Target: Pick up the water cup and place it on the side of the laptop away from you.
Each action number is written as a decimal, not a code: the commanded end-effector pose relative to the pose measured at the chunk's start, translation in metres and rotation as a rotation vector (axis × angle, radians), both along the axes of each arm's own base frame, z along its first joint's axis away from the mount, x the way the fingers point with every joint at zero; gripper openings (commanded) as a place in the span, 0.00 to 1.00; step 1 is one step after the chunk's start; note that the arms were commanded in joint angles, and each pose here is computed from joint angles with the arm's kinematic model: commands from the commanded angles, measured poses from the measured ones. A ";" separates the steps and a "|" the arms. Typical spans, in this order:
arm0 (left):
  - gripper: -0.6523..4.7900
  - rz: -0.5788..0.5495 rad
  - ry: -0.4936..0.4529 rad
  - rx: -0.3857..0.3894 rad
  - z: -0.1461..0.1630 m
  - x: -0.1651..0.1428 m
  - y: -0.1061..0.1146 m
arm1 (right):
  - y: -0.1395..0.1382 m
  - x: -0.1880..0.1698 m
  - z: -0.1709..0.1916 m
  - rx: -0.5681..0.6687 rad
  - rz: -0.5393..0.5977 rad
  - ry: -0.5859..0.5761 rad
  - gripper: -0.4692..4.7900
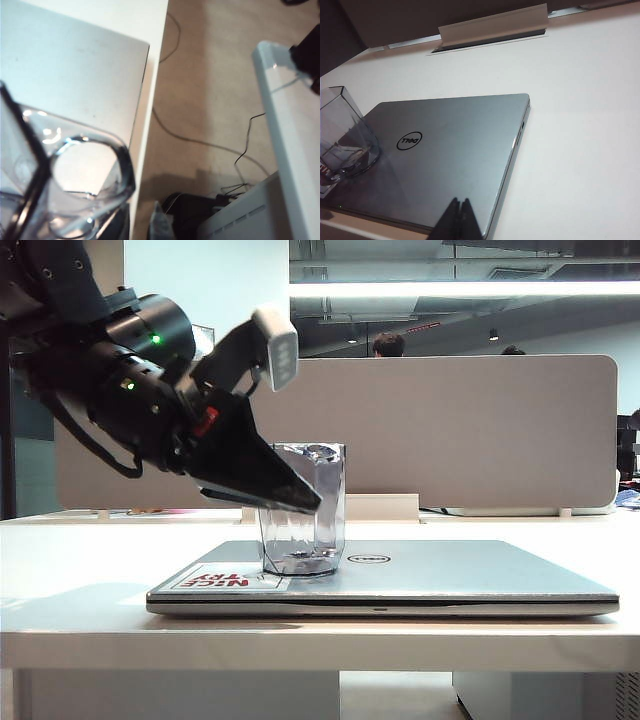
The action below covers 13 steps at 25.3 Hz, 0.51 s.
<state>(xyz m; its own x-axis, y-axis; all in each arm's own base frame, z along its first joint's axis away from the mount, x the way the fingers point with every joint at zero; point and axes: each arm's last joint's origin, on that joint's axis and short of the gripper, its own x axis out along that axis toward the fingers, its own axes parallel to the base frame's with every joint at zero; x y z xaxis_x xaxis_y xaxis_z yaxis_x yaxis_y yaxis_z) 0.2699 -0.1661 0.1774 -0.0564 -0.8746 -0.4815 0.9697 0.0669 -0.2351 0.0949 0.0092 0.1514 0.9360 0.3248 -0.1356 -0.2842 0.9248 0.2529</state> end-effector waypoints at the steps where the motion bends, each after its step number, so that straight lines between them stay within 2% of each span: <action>1: 0.22 0.056 -0.046 0.065 0.000 0.002 0.000 | 0.000 0.000 -0.001 -0.001 -0.001 -0.006 0.09; 6: 0.24 0.091 -0.034 0.084 -0.001 0.003 0.001 | 0.000 0.000 -0.001 -0.001 -0.001 -0.006 0.09; 8: 0.29 0.092 -0.048 0.077 0.000 0.004 0.000 | 0.000 0.000 -0.001 -0.001 -0.001 -0.006 0.09; 11: 0.29 0.107 -0.077 0.049 0.003 0.008 -0.001 | 0.000 0.000 -0.001 -0.001 -0.001 -0.006 0.09; 13: 0.29 0.136 -0.097 0.057 0.004 0.010 -0.002 | 0.000 0.000 -0.001 -0.001 -0.001 -0.006 0.09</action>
